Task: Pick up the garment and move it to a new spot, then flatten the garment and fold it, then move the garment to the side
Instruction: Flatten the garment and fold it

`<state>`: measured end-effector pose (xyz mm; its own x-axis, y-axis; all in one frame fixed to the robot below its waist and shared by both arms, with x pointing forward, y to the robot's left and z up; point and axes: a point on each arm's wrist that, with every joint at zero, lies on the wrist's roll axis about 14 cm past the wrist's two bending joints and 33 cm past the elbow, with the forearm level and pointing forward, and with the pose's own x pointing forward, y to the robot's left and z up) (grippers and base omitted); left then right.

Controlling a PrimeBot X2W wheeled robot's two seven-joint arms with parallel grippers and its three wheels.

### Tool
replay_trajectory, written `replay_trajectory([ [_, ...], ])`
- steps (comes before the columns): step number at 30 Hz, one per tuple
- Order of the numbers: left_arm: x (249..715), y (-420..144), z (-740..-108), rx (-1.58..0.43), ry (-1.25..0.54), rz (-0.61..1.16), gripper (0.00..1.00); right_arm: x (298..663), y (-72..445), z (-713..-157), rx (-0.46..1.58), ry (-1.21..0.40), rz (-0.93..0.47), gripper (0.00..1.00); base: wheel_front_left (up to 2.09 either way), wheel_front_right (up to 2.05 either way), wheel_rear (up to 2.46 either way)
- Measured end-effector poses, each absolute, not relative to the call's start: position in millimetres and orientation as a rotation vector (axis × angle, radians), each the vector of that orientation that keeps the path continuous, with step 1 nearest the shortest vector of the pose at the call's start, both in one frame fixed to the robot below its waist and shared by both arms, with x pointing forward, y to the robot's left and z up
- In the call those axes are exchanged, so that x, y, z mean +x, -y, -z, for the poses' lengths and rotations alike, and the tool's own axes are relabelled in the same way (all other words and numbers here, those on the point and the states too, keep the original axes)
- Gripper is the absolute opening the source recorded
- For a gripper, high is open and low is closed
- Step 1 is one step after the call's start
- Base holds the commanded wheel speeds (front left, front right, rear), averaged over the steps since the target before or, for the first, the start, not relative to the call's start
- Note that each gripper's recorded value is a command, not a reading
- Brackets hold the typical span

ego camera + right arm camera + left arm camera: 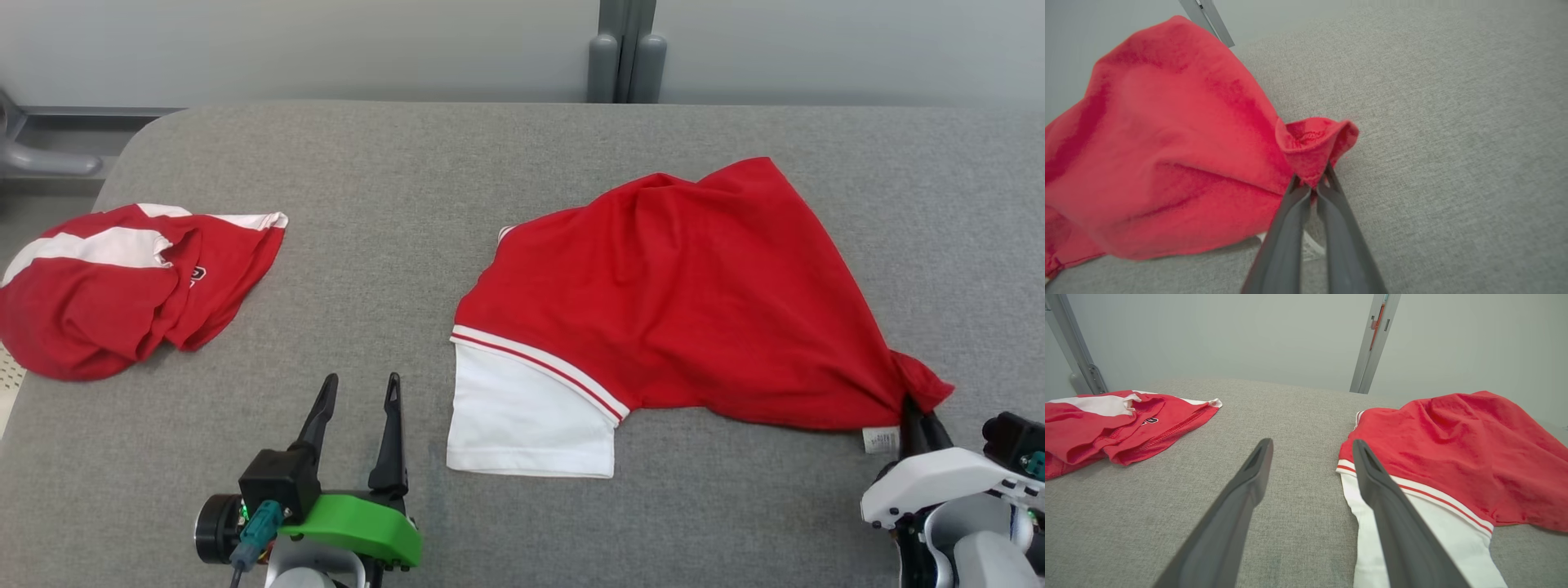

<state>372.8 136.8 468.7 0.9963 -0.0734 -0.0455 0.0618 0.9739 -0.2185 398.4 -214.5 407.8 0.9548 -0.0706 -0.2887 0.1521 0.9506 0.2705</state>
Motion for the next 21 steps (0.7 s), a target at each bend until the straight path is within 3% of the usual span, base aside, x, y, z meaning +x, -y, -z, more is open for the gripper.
replay_trajectory([
  [10, 368.8, -137.2, -471.0, -0.216, -0.046, 0.069, 1.00, 426.2, 201.6, -448.7, 0.233, -0.153, 0.053, 1.00, 0.00, 0.00, 0.00],
  [21, 361.0, -135.1, -472.2, -0.216, -0.043, 0.078, 1.00, 429.7, 212.0, -474.8, 0.119, -0.146, 0.054, 1.00, 0.00, 0.00, 0.00],
])
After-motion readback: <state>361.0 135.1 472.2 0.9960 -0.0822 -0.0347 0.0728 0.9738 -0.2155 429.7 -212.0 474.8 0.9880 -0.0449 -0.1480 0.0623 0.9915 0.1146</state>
